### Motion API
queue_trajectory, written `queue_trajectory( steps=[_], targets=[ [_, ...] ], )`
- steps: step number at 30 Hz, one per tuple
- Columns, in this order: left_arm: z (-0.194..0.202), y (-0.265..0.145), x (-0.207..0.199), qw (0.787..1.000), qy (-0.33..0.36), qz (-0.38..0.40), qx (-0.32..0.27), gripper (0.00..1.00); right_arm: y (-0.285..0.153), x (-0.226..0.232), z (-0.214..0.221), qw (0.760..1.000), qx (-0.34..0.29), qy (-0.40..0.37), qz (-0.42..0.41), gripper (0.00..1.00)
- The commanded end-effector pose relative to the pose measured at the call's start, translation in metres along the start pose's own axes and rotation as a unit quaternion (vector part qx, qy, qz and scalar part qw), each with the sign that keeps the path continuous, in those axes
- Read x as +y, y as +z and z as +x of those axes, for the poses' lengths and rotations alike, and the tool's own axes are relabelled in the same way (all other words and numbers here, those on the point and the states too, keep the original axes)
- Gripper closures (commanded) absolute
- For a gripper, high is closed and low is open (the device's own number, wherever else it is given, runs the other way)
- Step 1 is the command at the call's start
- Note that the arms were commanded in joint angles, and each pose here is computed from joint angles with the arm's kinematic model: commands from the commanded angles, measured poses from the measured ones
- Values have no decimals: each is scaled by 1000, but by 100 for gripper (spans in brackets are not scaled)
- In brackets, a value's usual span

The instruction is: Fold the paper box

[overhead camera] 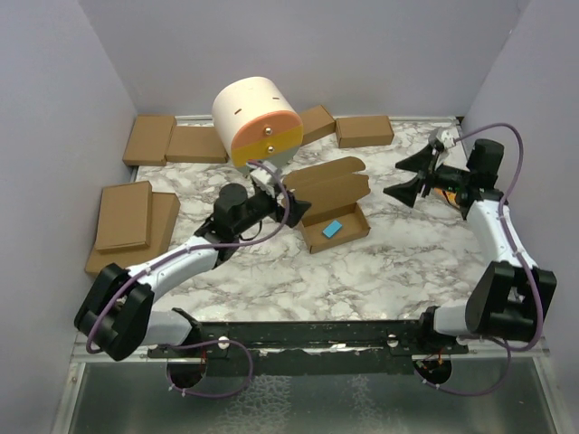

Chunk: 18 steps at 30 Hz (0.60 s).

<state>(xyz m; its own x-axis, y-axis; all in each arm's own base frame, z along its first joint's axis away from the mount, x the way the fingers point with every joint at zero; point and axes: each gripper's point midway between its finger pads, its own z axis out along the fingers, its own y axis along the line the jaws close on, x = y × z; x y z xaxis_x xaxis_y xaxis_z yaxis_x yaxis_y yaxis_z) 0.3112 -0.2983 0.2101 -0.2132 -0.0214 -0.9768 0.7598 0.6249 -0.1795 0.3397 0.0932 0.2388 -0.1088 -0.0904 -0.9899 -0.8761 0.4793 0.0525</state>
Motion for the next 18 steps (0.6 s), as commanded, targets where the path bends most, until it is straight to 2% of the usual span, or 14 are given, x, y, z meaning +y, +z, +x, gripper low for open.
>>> queue_trajectory(
  steps=[1, 3, 9, 15, 18],
  targets=[
    [-22, -27, 20, 987, -142, -10, -75, 5, 10, -15, -15, 995, -15, 72, -73, 1],
    [-12, -36, 33, 981, -180, -20, -65, 5, 15, -28, -11, 992, -10, 101, -79, 1],
    [12, -52, 58, 970, -236, -38, -50, 7, 32, -64, 23, 992, 49, 110, -27, 3],
    [28, -42, 64, 967, -255, -18, -13, 9, 54, -80, 56, 987, 98, 123, -34, 10],
    [33, -37, 67, 965, -261, -15, -5, 12, 62, -87, 63, 985, 103, 127, -50, 11]
  ],
)
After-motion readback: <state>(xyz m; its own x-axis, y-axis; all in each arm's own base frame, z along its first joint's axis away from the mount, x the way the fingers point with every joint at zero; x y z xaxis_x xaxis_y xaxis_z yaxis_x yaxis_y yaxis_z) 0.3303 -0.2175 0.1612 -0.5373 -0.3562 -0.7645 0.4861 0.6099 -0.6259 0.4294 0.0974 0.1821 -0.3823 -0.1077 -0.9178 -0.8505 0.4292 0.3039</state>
